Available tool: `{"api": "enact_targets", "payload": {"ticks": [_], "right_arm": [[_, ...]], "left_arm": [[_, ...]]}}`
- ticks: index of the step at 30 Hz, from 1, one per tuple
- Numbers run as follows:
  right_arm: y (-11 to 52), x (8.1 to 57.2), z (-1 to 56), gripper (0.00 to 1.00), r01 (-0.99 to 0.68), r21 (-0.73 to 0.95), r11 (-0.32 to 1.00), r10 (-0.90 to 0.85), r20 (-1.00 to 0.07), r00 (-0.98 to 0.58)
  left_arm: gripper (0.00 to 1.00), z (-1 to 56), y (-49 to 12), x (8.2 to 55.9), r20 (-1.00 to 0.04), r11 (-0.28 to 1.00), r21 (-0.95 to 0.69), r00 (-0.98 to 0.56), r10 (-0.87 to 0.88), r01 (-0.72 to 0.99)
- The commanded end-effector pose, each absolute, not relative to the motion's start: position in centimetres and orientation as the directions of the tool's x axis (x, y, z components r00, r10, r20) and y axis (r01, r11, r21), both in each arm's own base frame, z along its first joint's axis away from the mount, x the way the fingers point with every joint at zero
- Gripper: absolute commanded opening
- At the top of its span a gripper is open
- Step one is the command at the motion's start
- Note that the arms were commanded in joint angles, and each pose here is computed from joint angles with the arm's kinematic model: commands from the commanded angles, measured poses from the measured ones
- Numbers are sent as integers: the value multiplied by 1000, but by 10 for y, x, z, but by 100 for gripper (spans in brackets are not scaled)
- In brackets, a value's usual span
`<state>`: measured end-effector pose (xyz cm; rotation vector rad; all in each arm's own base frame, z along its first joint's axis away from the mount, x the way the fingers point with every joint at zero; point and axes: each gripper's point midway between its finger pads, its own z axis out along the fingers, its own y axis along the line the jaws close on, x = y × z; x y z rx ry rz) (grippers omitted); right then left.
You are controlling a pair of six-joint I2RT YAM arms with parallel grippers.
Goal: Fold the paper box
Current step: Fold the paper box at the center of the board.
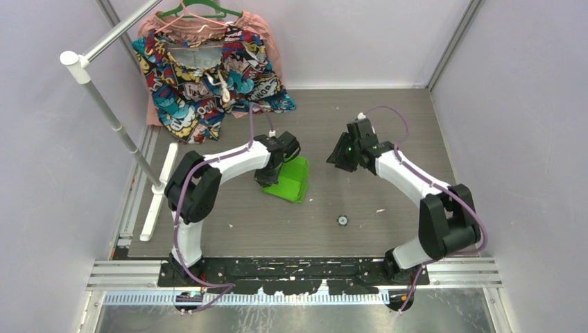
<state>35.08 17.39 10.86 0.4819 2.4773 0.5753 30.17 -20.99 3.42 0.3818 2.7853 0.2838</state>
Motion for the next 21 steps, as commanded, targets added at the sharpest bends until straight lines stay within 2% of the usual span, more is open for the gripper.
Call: {"api": "enact_targets", "payload": {"ticks": [1,11,21], "right_arm": [[177,321,105,39,211,503,838,450,-421,-787],[217,279,70,38,181,491,852,394,-374,-840],[249,281,46,38,181,502,846,400,-372,-838]], "left_arm": [[0,20,-211,306,-277,959,219,-931,236,178],[0,16,-212,303,-244,961,214,-943,226,175],[0,14,-212,299,-226,961,213,-949,222,174]]}}
